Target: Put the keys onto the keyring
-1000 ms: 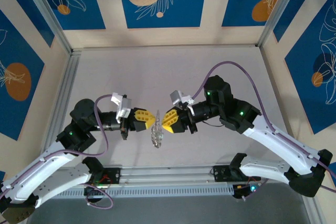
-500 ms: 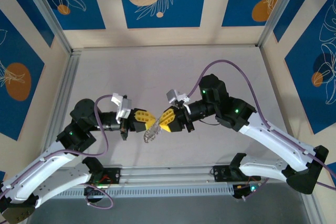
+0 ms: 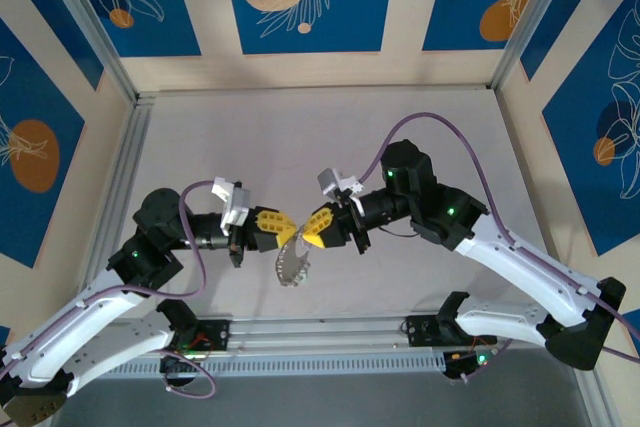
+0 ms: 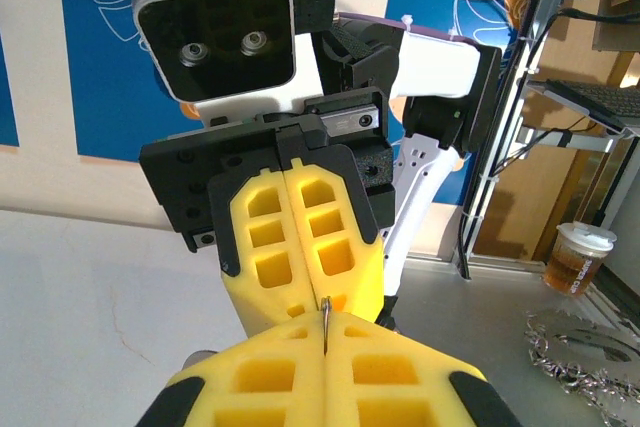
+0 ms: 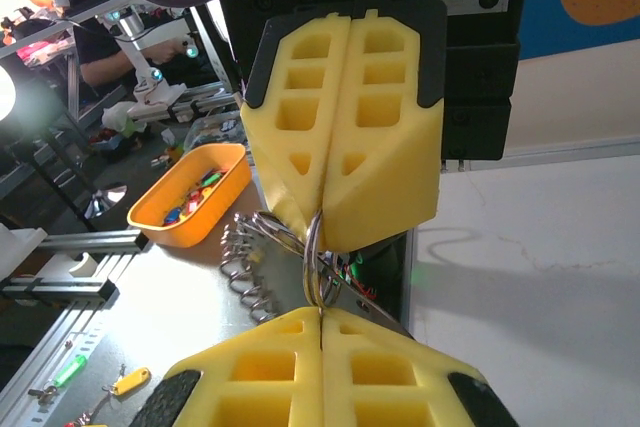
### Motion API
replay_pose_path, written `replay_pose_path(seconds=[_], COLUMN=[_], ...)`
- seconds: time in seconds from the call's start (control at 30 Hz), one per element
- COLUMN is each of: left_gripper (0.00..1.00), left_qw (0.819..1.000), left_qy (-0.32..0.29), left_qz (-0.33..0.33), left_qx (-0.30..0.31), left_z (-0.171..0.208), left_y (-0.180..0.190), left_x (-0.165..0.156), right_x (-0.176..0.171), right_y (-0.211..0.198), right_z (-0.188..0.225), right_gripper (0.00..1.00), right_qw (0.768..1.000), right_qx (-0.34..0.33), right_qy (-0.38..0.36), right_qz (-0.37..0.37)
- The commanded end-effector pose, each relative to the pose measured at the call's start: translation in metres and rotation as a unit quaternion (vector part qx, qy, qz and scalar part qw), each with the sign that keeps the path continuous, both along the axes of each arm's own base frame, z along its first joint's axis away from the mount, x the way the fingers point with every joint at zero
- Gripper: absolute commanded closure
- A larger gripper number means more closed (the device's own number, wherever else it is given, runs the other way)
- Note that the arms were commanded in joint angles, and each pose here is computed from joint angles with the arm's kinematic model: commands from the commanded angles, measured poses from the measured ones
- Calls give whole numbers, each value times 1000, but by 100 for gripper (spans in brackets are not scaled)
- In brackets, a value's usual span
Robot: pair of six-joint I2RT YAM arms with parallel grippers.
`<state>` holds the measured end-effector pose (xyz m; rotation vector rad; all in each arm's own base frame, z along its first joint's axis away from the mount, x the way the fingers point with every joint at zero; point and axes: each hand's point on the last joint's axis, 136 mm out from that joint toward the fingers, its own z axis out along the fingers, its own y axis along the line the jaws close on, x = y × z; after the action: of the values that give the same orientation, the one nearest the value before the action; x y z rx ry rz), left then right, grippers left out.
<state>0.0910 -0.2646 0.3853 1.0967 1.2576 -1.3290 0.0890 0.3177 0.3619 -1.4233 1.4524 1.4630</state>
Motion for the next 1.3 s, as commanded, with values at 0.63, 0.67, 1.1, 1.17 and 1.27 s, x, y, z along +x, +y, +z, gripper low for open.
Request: replay_pose_path(seconds=[0.63, 0.67, 1.1, 1.17, 1.27], left_gripper=[100, 100, 100, 100, 100], left_qw=[999, 999, 999, 999, 999], left_qy=[-21, -21, -23, -21, -20], left_qz=[-21, -21, -4, -4, -8], left_qx=[-36, -37, -27, -25, -26], left_z=[16, 16, 12, 11, 12], left_y=[7, 7, 9, 8, 5], left_x=[-14, -14, -11, -10, -8], right_x=[23, 22, 23, 22, 18], right_y=[21, 20, -10, -15, -15], right_z=[3, 3, 7, 11, 15], right_gripper=[100, 100, 71, 71, 69], right_qw=[999, 999, 996, 994, 994], right_qx=[14, 16, 20, 34, 49], right_qy=[41, 42, -42, -54, -58], right_qz=[0, 3, -78, -87, -80])
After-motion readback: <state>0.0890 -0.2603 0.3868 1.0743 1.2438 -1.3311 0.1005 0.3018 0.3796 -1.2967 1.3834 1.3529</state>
